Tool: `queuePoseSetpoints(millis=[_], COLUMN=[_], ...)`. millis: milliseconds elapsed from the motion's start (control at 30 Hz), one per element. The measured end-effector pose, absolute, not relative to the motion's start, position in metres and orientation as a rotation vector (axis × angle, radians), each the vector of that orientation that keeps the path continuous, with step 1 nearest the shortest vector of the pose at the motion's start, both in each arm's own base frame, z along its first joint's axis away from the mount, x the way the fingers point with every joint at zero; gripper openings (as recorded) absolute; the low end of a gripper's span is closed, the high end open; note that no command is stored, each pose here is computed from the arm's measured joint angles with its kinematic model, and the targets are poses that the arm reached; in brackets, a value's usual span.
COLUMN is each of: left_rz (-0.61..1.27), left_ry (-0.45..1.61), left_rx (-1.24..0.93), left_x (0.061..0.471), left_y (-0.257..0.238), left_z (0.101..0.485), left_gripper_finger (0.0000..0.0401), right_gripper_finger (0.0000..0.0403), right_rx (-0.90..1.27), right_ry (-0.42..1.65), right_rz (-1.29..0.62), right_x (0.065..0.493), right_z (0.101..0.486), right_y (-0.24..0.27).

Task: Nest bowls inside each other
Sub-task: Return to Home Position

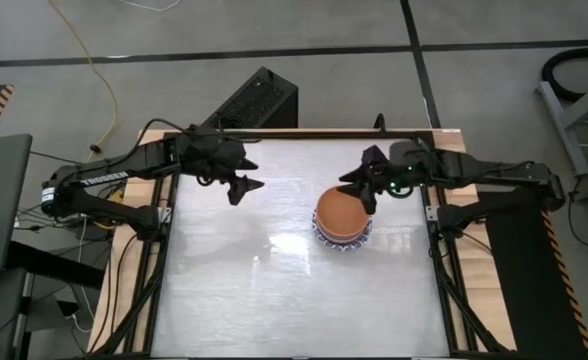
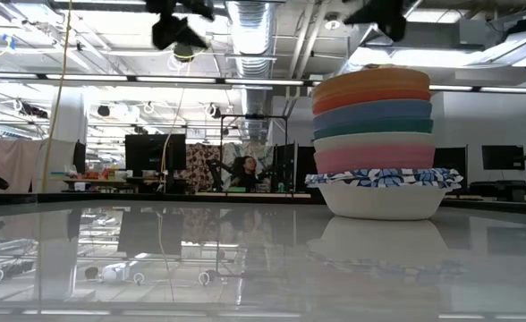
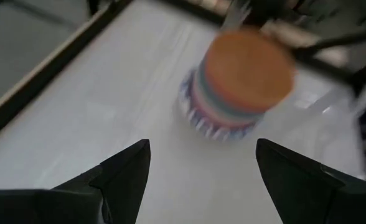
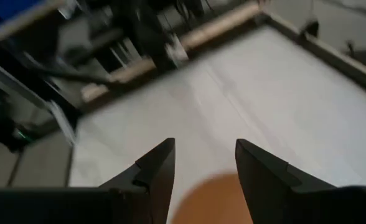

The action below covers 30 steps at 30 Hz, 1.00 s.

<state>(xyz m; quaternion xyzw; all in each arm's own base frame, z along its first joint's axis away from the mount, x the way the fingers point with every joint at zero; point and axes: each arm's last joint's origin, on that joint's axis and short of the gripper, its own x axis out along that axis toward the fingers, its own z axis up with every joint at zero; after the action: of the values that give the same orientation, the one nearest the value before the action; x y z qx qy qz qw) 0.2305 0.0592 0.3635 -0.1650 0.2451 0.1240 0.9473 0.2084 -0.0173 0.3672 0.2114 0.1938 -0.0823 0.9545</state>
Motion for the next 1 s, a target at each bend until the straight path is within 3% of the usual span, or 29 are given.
queuePoseSetpoints(millis=[200,433,733,1000], left_rz=[0.207,0.354,0.503,0.626], left_ry=[0.349,0.212,0.179,0.119], left_rx=[-0.322,-0.493,-0.555,-0.52], left_x=[0.236,0.238,0.237,0.235], left_y=[0.06,0.064,0.068,0.072], left_z=[0.377,0.386,0.384,0.387], left_gripper_finger=[0.0281,0.0281,0.0281,0.0281], right_gripper_finger=[0.0187,0.0187,0.0187,0.0187], right_rx=[0.424,0.409,0.381,0.328], right_ry=[0.239,-0.038,-0.1,-0.197], right_rz=[-0.13,-0.088,-0.088,-0.217], right_x=[0.199,0.178,0.157,0.132], right_z=[0.381,0.414,0.423,0.432], right_y=[-0.02,-0.018,-0.017,-0.027])
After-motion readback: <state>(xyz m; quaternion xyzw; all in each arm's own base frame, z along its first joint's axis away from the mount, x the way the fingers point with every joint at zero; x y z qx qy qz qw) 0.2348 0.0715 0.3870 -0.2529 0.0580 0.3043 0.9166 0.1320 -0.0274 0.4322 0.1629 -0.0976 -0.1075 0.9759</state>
